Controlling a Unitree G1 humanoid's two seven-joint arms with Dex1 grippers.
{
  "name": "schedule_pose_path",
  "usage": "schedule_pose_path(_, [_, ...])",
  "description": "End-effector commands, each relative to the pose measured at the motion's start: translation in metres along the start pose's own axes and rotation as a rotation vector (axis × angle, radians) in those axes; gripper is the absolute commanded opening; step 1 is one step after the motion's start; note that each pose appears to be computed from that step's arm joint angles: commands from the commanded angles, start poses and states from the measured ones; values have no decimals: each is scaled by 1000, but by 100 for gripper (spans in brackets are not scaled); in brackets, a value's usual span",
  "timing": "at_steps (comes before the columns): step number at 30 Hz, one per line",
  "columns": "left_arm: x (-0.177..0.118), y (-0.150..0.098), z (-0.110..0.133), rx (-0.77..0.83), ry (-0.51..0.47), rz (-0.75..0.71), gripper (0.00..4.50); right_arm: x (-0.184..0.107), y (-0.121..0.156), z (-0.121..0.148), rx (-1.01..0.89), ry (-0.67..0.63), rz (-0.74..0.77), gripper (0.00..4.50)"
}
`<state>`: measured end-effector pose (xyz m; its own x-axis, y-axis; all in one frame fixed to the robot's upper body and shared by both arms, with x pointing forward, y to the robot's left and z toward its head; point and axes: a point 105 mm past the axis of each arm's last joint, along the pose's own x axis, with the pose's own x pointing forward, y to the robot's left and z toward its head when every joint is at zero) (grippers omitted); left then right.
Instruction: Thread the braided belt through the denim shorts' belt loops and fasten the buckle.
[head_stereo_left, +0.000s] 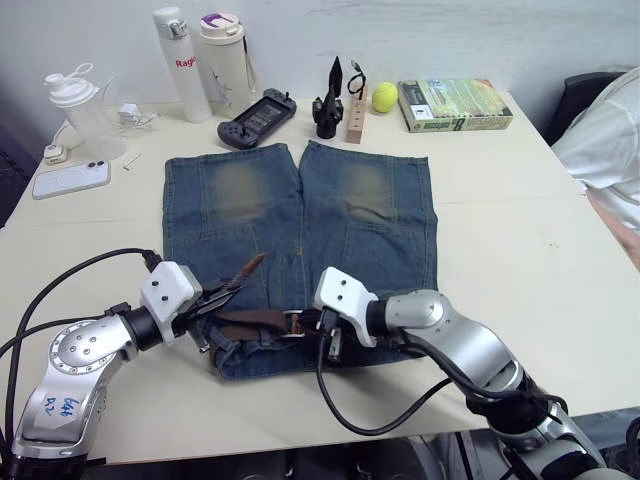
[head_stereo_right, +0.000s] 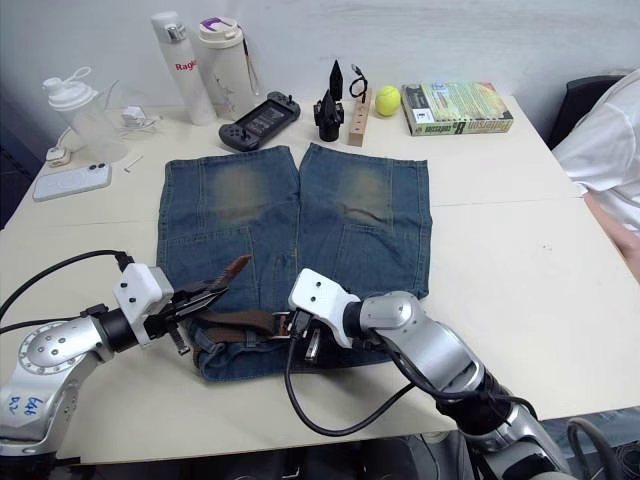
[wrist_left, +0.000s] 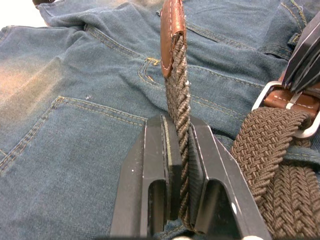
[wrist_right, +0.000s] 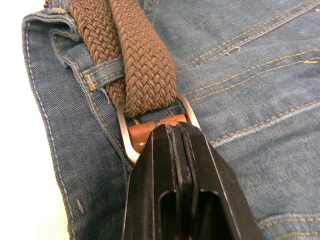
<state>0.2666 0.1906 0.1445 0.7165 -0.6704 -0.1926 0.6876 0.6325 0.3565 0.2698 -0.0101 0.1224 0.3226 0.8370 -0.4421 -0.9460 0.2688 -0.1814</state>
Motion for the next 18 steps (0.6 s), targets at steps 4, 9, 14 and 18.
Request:
schedule_pose_path(4, [0, 3, 6, 19, -16, 5, 34, -16, -3, 6, -16, -32, -17, 12])
schedule_pose_path(9, [1, 4, 6, 21, -15, 8, 34, -12, 1, 8, -21, -35, -3, 12])
schedule_pose_path(14, [1, 5, 6, 23, -14, 11, 34, -6, 6, 10, -30, -38, 25, 12])
schedule_pose_path(18, [1, 6, 6, 22, -15, 13, 34, 2, 11, 12, -44, -30, 52, 12])
